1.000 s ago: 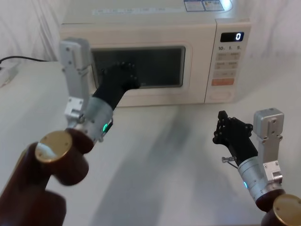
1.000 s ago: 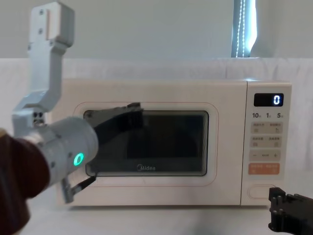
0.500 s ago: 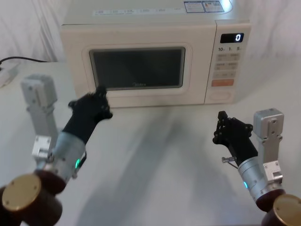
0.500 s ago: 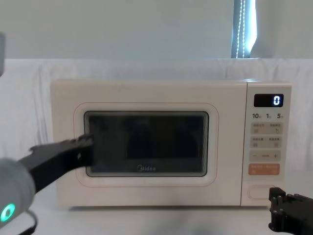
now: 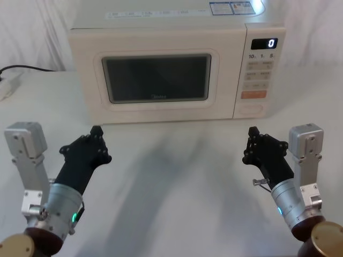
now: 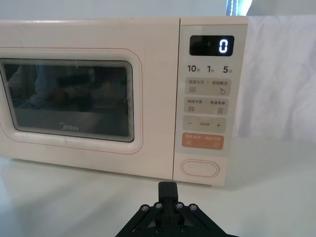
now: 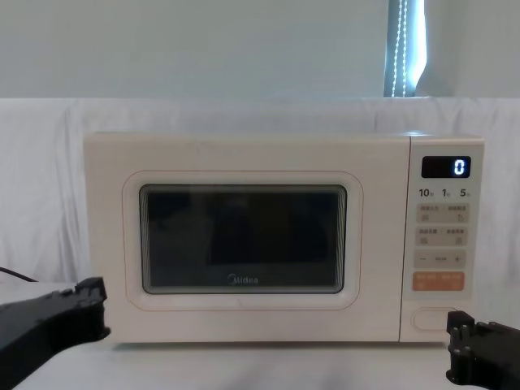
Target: Press the button to open the microwave door with one hand; close the microwave door with the other hand.
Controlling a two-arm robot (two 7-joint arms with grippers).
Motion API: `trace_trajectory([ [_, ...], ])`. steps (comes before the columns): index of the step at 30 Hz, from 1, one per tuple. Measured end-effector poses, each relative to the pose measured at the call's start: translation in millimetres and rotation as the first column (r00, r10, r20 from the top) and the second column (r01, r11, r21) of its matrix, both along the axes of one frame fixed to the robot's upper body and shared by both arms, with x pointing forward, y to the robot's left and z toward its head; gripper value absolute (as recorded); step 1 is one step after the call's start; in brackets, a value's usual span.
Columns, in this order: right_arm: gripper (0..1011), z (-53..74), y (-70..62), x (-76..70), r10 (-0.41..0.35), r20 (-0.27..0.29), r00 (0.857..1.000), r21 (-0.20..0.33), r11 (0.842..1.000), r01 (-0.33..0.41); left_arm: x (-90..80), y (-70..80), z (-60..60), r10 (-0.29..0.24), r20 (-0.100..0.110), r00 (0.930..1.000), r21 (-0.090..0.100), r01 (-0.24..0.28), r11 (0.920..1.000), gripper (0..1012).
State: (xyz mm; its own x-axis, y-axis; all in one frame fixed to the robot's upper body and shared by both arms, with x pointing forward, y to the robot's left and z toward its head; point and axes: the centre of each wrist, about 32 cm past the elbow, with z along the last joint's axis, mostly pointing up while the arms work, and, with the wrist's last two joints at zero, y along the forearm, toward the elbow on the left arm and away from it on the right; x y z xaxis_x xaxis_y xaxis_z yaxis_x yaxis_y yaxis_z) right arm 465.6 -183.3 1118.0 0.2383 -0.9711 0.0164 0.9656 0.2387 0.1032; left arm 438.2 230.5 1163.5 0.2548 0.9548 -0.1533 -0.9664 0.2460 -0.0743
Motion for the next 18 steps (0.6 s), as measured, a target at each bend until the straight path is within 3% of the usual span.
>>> trace_trajectory([
  [10, 0, 0.0, 0.0, 0.0, 0.000, 0.000, 1.000, 0.000, 1.000, 0.000, -4.2, -0.3, -10.0, 0.043, -0.014, 0.9990, -0.004, -0.043, 0.9991, 0],
  [18, 0, 0.0, 0.0, 0.0, 0.000, 0.000, 1.000, 0.000, 1.000, 0.000, -4.2, -0.1, -9.6, 0.040, -0.013, 0.9991, -0.002, -0.040, 0.9992, 0],
])
